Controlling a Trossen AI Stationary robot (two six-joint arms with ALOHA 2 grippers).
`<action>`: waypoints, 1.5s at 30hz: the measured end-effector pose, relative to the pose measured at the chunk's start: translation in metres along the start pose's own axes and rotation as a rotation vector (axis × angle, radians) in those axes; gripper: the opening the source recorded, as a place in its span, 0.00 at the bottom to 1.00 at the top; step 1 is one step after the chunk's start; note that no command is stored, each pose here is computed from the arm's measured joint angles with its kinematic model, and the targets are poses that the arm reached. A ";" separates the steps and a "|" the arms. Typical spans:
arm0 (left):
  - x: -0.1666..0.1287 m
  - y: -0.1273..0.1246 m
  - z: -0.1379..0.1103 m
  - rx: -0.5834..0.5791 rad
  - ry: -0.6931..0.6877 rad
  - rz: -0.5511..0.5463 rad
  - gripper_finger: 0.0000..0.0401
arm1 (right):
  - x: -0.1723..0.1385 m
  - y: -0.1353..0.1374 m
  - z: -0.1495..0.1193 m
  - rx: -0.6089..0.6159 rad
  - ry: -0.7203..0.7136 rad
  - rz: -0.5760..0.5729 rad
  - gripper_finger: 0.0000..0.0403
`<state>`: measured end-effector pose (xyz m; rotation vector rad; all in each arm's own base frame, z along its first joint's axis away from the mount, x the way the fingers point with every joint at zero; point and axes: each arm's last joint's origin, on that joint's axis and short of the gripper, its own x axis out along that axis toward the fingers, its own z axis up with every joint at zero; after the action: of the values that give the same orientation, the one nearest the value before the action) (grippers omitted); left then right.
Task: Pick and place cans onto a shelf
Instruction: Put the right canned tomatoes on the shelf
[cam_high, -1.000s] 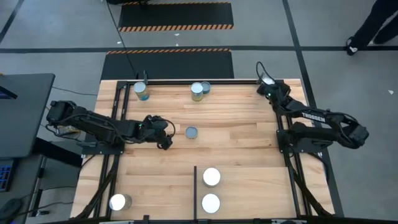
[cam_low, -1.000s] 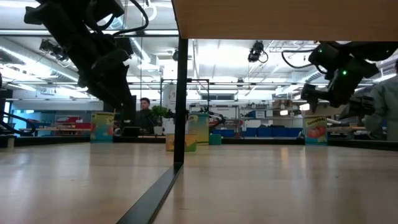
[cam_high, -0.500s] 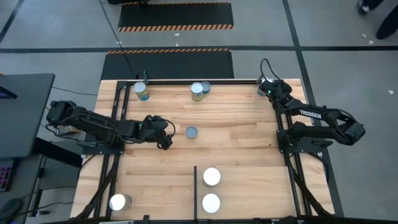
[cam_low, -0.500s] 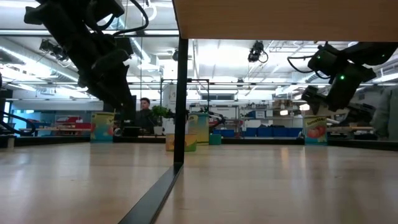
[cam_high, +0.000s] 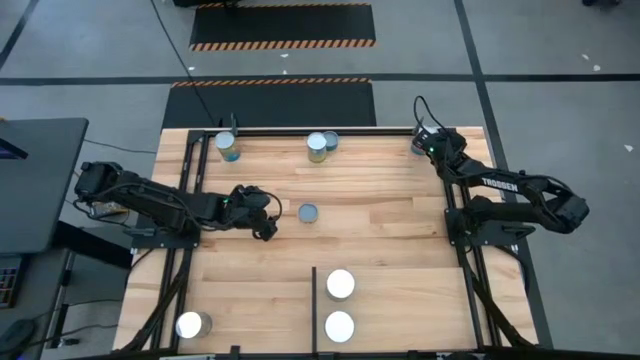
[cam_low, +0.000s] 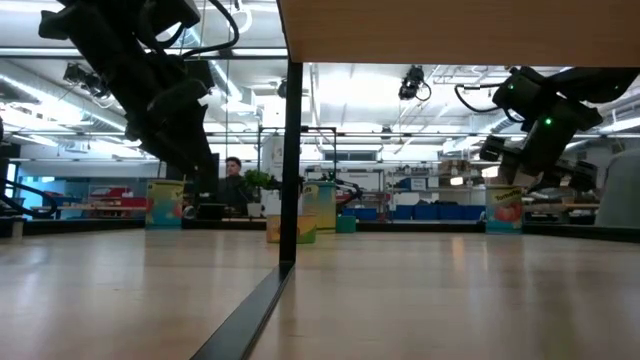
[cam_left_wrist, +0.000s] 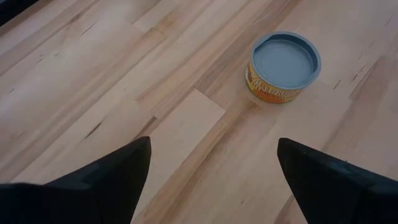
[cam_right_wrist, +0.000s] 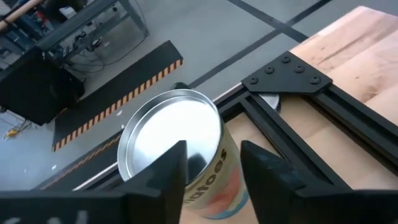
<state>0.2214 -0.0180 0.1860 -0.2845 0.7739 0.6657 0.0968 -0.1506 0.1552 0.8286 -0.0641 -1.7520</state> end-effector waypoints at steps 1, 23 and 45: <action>0.000 0.000 0.000 0.000 0.000 0.000 0.89 | 0.000 0.000 0.000 -0.012 -0.001 0.003 0.36; 0.000 0.000 0.000 0.000 0.000 0.000 0.89 | 0.000 0.002 0.001 -0.131 -0.003 0.029 0.21; 0.000 0.000 0.000 0.000 0.000 0.000 0.89 | 0.000 0.004 0.001 -0.246 -0.004 0.047 0.01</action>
<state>0.2214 -0.0180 0.1860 -0.2848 0.7737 0.6659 0.0989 -0.1524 0.1578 0.6394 0.1261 -1.6775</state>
